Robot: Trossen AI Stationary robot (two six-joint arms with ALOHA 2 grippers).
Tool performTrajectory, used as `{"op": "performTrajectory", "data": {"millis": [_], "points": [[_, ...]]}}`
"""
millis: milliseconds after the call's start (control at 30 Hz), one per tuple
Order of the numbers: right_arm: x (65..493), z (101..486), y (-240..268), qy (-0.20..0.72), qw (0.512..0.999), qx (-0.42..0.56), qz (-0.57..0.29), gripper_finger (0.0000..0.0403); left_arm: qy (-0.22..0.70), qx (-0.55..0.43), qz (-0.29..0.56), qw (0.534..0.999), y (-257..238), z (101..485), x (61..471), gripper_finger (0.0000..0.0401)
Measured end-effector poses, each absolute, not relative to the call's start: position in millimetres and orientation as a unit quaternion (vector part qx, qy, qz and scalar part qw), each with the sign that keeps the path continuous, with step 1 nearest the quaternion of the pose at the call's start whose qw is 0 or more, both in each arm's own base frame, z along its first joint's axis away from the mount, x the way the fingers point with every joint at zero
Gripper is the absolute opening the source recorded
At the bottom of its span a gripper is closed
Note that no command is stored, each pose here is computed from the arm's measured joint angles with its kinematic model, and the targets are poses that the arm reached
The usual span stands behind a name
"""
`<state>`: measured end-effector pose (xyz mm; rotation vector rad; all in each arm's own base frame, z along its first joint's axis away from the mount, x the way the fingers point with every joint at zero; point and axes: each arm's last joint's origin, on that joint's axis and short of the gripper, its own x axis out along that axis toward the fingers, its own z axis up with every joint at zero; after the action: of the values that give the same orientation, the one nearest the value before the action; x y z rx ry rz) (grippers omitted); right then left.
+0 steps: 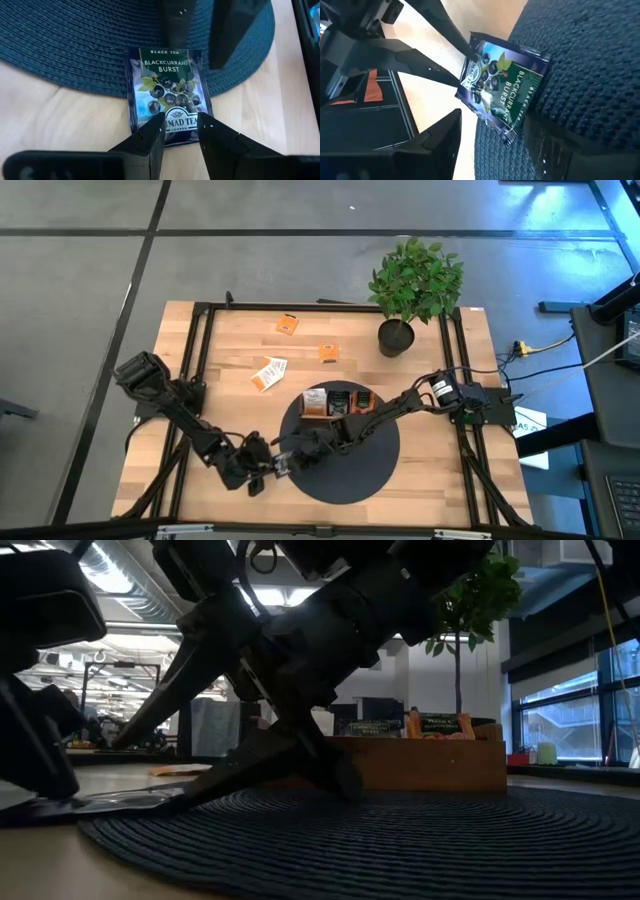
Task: Pick & Place Tea
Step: Put the black tea bag into the middle section of the wooden organizer
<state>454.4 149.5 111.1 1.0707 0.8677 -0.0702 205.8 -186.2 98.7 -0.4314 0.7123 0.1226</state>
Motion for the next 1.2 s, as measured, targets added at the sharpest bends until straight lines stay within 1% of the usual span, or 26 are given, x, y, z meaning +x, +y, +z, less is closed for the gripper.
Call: {"op": "performTrajectory", "data": {"millis": [200,300,633,933,1067,1200], "points": [[454,111,149,0.401,0.764,0.504,-0.039,0.0206,0.342,-0.213,0.065,0.913,-183,99,209,0.0113],[454,110,149,0.403,0.760,0.508,-0.044,0.0191,0.343,-0.213,0.065,0.913,-183,99,209,0.0114],[453,109,148,0.402,0.768,0.496,-0.052,0.0086,0.344,-0.201,0.059,0.915,-184,99,208,0.0112],[456,112,149,0.384,0.782,0.491,-0.027,0.0009,0.345,-0.206,0.047,0.914,-186,103,206,0.0115],[460,117,148,0.381,0.782,0.494,-0.005,0.0007,0.340,-0.211,0.036,0.916,-186,113,204,0.0116],[467,142,140,0.366,0.794,0.484,0.039,0.0004,0.321,-0.203,0.020,0.925,-185,129,203,0.0116]]}}
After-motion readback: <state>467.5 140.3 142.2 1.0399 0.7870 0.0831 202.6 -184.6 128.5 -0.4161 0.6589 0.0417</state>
